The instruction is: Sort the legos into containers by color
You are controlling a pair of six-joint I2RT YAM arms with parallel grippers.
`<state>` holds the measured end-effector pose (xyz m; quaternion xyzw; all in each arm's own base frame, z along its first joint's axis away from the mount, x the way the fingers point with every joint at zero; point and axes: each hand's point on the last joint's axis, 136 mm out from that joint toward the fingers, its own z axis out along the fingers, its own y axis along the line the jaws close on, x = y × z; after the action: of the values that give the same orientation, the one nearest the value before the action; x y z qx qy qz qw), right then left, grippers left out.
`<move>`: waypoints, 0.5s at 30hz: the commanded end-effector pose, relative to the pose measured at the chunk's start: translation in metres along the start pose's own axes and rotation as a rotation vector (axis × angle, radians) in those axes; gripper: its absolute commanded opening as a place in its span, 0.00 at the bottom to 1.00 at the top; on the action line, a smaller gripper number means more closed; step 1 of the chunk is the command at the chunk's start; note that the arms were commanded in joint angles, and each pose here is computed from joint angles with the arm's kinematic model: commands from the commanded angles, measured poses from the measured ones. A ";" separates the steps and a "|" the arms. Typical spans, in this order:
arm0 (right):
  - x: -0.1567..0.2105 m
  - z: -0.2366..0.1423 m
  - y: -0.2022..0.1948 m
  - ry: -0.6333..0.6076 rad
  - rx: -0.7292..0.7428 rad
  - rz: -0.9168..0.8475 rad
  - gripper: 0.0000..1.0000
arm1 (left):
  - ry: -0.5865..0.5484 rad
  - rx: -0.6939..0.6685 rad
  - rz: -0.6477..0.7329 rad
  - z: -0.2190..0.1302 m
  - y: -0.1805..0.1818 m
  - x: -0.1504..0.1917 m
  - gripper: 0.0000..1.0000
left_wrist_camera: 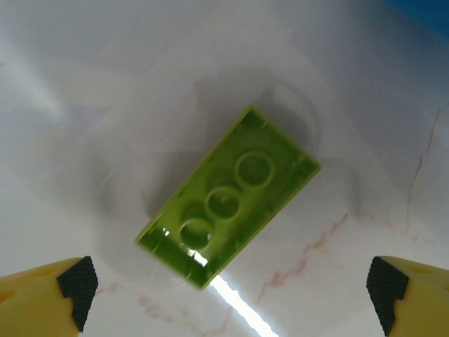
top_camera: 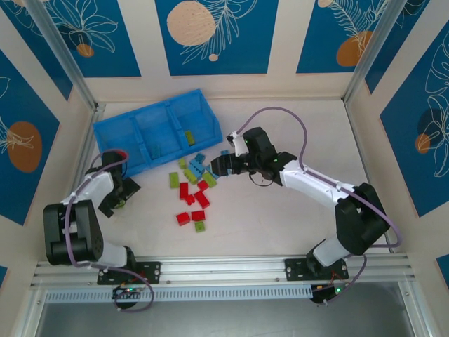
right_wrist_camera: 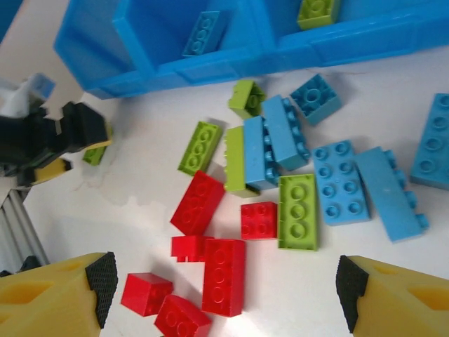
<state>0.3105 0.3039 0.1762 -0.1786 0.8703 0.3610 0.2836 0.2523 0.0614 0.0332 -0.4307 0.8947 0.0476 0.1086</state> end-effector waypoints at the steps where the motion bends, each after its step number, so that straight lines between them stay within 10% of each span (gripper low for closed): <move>1: -0.011 -0.020 0.017 -0.071 -0.061 -0.002 0.84 | -0.040 0.046 -0.009 0.009 -0.015 -0.017 1.00; 15: -0.011 -0.049 0.024 -0.113 -0.039 0.022 0.84 | 0.087 0.120 -0.019 0.029 -0.022 0.012 0.43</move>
<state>0.2952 0.2903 0.2228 -0.1647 0.8452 0.3894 0.3270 0.2727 0.0663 0.0147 -0.4296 0.8937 0.0353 0.1245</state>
